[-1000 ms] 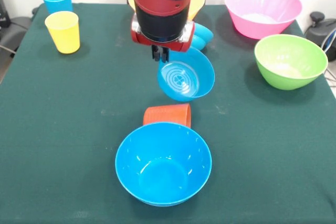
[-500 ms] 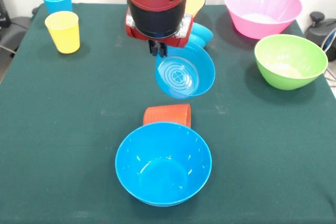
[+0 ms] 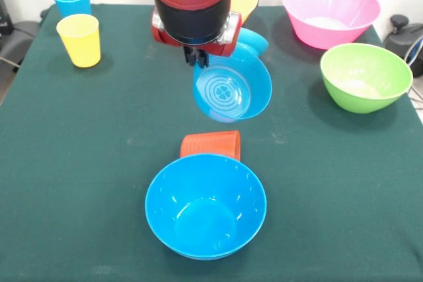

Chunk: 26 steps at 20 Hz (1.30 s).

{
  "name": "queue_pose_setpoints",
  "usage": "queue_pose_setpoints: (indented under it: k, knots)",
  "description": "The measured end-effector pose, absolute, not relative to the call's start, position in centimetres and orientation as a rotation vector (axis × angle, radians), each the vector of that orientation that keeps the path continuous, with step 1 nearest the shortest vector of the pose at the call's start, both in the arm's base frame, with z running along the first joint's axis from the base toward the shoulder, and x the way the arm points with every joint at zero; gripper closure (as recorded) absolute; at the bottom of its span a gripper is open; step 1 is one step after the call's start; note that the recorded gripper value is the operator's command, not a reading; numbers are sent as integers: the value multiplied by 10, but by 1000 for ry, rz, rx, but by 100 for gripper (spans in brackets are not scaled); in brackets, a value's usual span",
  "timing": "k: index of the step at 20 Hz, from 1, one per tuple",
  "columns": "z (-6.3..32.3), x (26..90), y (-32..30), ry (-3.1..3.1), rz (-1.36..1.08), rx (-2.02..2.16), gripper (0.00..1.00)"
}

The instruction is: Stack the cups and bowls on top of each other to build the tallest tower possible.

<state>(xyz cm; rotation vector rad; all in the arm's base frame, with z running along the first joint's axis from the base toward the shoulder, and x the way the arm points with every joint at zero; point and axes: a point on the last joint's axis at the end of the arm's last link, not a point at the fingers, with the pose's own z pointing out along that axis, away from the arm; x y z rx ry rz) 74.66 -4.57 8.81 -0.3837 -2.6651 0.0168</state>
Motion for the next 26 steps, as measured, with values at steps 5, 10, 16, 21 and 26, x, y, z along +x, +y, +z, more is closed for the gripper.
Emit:
queue_pose_setpoints:
  k: [5,10,16,21,26]
  knots:
    - [96,754,-47,-2655,11,-387,100]
    - [104,757,-43,-2651,-9,-391,100]
    - [116,753,-34,-2644,-34,-390,100]
    - [121,738,-25,-2612,-49,-384,100]
    - [123,723,-19,-2578,-55,-377,100]
